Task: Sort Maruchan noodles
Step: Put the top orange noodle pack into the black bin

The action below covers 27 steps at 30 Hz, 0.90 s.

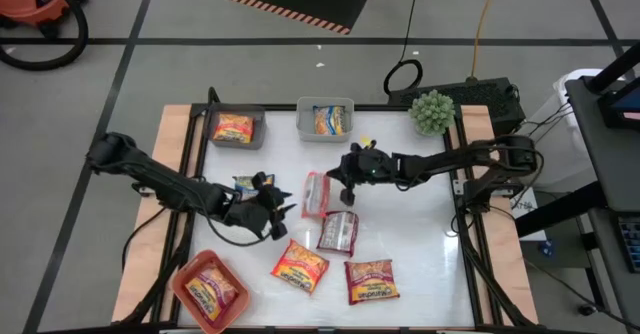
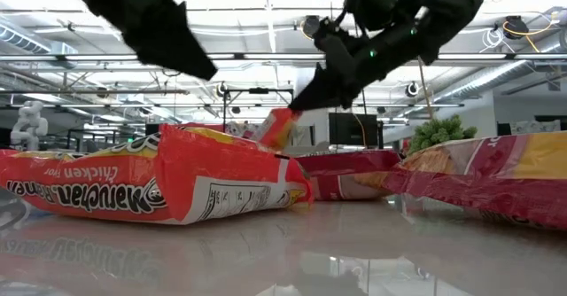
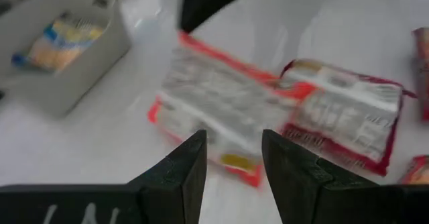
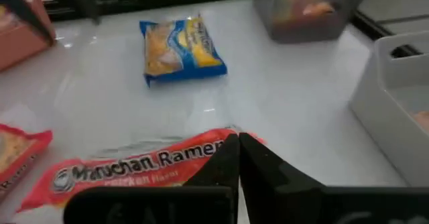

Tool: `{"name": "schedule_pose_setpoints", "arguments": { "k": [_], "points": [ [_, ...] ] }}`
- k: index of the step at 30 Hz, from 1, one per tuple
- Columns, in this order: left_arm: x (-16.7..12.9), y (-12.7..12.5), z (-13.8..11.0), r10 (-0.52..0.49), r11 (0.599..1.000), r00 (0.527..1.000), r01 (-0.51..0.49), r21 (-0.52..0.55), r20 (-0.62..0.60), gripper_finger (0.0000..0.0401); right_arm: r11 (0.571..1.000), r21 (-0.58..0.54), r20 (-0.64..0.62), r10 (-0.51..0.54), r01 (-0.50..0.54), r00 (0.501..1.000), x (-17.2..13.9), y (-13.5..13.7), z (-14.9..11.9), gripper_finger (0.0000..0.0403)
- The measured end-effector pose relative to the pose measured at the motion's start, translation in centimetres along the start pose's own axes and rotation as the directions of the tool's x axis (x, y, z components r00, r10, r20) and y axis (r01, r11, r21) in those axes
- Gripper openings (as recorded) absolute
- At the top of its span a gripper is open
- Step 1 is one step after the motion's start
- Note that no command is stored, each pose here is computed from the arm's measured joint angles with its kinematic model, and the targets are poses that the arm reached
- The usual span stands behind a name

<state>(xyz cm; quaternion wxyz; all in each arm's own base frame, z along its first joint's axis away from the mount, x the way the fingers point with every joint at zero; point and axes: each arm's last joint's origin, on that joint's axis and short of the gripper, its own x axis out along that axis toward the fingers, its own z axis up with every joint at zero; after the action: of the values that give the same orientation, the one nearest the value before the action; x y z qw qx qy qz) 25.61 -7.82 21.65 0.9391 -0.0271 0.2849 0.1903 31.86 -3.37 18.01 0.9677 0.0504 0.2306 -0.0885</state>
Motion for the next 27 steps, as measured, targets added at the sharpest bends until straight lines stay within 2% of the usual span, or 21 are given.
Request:
{"name": "schedule_pose_setpoints", "arguments": {
  "k": [5,7,13,16,20,27],
  "points": [
    [0.4,-0.9,1.2,-0.031,0.998,0.990,0.023,0.059,0.135,0.0150,0.996,0.019,-0.111,-0.086,0.088,0.990,-1.9,-0.5,0.0,0.0000],
    [0.7,-1.3,1.6,-0.041,0.998,0.983,0.033,0.052,0.178,0.0150,0.991,0.019,-0.153,-0.131,0.135,0.980,-2.6,-0.8,-0.1,0.0000],
    [2.1,-2.0,0.9,-0.039,0.993,0.984,0.018,0.121,0.174,0.0163,0.982,0.046,-0.225,-0.166,0.181,0.960,-3.5,-1.3,-0.4,0.0000],
    [3.2,-2.3,0.6,-0.031,0.994,0.983,0.012,0.109,0.179,0.0189,0.981,0.057,-0.247,-0.168,0.187,0.954,-3.6,-1.3,-0.6,0.0000],
    [4.5,-3.1,0.3,-0.038,0.994,0.974,0.014,0.107,0.222,0.0242,0.980,0.061,-0.247,-0.167,0.188,0.955,-3.6,-1.3,-0.6,0.0000],
    [7.6,-4.6,-1.2,-0.028,0.985,0.955,-0.024,0.172,0.296,0.0331,0.980,0.062,-0.245,-0.168,0.189,0.955,-3.6,-1.4,-0.6,0.0000]
  ]
}}
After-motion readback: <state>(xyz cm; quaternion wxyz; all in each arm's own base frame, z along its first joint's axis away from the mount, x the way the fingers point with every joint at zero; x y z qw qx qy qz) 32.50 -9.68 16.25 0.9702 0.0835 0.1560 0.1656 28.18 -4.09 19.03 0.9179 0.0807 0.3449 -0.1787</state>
